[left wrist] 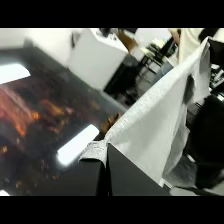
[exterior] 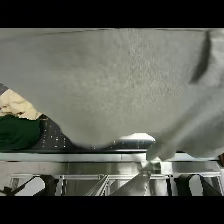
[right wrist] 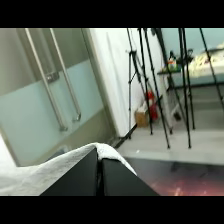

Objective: Fold the shirts.

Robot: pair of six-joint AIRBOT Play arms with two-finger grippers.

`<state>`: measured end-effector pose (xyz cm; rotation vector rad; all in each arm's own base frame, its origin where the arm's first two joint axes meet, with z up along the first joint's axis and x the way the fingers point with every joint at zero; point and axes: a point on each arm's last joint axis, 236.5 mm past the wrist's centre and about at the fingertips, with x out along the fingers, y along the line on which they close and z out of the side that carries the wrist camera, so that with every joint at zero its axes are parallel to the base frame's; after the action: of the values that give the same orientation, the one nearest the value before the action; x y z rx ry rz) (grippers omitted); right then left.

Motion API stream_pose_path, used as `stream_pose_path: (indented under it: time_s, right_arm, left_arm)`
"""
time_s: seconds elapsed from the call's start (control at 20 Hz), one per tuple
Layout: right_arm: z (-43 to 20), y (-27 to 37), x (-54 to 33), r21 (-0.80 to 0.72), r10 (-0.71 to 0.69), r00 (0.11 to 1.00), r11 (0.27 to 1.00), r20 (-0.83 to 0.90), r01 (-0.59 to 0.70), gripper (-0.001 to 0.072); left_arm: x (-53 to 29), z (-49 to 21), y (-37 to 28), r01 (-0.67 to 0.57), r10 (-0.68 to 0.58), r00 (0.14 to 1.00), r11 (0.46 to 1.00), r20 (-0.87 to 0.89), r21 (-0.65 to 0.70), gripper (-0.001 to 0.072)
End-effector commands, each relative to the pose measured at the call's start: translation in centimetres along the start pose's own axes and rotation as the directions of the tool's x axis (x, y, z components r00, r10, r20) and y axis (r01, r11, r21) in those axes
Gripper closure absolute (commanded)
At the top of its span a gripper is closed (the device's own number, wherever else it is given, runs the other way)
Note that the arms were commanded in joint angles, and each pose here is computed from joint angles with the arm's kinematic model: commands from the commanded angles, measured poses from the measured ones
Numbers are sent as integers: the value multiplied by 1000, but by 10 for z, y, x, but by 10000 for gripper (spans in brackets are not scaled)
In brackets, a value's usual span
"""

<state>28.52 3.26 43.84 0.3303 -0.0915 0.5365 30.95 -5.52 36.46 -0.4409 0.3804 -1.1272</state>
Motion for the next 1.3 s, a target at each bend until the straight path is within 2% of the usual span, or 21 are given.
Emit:
stream_pose_path:
  time_s: [0.0,0.1,0.2,0.3,0.45,0.65,0.8,0.95,1.1,1.25]
  right_arm:
    - [-80,-70,49,111,8,970,994,-242,19,695]
    - [-161,-106,89,168,27,906,985,-422,49,695]
    - [-235,-146,123,223,14,850,967,-527,123,695]
    - [-297,-192,147,275,-32,821,934,-571,228,695]
    - [-365,-237,163,332,-50,799,892,-600,305,695]
    - [-399,-269,167,399,-51,795,844,-605,358,695]
    - [-420,-272,153,380,-26,752,851,-659,362,695]
    - [-440,-268,143,384,18,714,853,-700,355,695]
    - [-466,-261,134,408,73,673,841,-736,355,695]
    - [-483,-256,127,440,121,650,824,-751,355,695]
  left_arm:
    - [49,-55,95,-35,-8,980,977,-199,-212,690]
    - [73,-91,156,-98,9,962,944,-272,-316,690]
    - [84,-129,219,-190,56,942,902,-331,-388,690]
    - [87,-157,272,-251,84,921,876,-380,-413,690]
    - [95,-165,328,-264,87,921,855,-379,-446,691]
    - [103,-164,368,-282,110,922,846,-370,-452,691]
    - [104,-190,386,-310,126,922,805,-365,-506,691]
    - [105,-219,401,-346,150,911,786,-384,-512,694]
    - [101,-251,414,-459,208,837,770,-506,-442,695]
    - [97,-267,418,-517,232,783,759,-578,-396,695]
